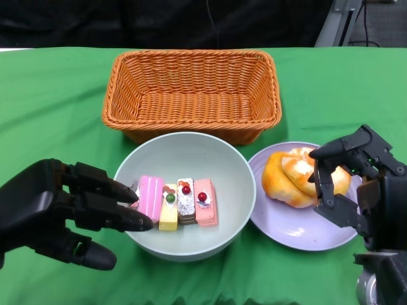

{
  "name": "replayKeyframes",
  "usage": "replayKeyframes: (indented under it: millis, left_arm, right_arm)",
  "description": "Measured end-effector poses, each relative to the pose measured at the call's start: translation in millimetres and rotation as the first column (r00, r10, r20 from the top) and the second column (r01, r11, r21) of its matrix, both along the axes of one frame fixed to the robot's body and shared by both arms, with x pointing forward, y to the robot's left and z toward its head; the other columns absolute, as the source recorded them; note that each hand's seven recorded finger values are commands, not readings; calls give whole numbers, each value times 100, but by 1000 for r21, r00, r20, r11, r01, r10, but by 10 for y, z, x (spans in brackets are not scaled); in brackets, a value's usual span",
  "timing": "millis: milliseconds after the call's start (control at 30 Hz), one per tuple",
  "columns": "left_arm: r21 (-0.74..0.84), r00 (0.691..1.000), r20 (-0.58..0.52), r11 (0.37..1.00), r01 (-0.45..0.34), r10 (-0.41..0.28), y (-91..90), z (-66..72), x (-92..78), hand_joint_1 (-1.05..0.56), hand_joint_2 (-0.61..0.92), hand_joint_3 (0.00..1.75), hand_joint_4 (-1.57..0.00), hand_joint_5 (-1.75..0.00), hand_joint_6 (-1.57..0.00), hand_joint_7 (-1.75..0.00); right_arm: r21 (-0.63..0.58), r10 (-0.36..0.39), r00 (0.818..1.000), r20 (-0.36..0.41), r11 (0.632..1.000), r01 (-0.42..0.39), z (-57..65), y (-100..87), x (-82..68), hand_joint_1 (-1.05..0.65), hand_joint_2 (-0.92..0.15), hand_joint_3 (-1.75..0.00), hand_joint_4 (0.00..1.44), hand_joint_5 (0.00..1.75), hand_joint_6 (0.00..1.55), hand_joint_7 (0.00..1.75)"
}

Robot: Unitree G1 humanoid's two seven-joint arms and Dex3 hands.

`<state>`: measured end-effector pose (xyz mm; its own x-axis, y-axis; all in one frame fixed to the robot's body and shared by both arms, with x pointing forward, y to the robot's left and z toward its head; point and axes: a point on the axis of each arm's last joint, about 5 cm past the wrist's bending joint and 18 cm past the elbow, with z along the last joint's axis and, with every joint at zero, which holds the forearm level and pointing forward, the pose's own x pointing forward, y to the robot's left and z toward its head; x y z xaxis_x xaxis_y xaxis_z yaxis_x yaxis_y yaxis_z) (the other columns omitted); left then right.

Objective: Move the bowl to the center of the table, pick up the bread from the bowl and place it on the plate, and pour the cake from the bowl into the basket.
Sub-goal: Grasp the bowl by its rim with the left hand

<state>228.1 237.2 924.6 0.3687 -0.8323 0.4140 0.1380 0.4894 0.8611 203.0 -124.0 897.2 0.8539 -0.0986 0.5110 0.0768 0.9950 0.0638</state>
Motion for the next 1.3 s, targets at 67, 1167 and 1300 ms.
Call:
replayKeyframes:
  millis: [67, 1167, 1300]
  left_arm:
    - [13, 1000, 3, 1000, 3, -3, -8, -5, -2, -64, 92, 9, -96, -20, -100, -4]
    - [236, 999, -4, 971, -46, 48, -109, 39, 82, -60, 92, 13, -100, -19, -98, 0]
    - [264, 998, -18, 963, -55, 62, -150, 21, 100, -60, 92, 14, -100, -18, -96, 0]
  right_arm:
    - [-1, 7, 1000, 0, 1000, -7, 0, -1, 0, 2, -61, -98, 70, 162, 66, 130]
    - [6, -4, 1000, -28, 1000, 4, -45, 22, -60, 6, -60, -98, 71, 158, 69, 128]
    - [5, -2, 1000, -28, 1000, 3, -39, 24, -83, 5, -60, -98, 70, 159, 69, 129]
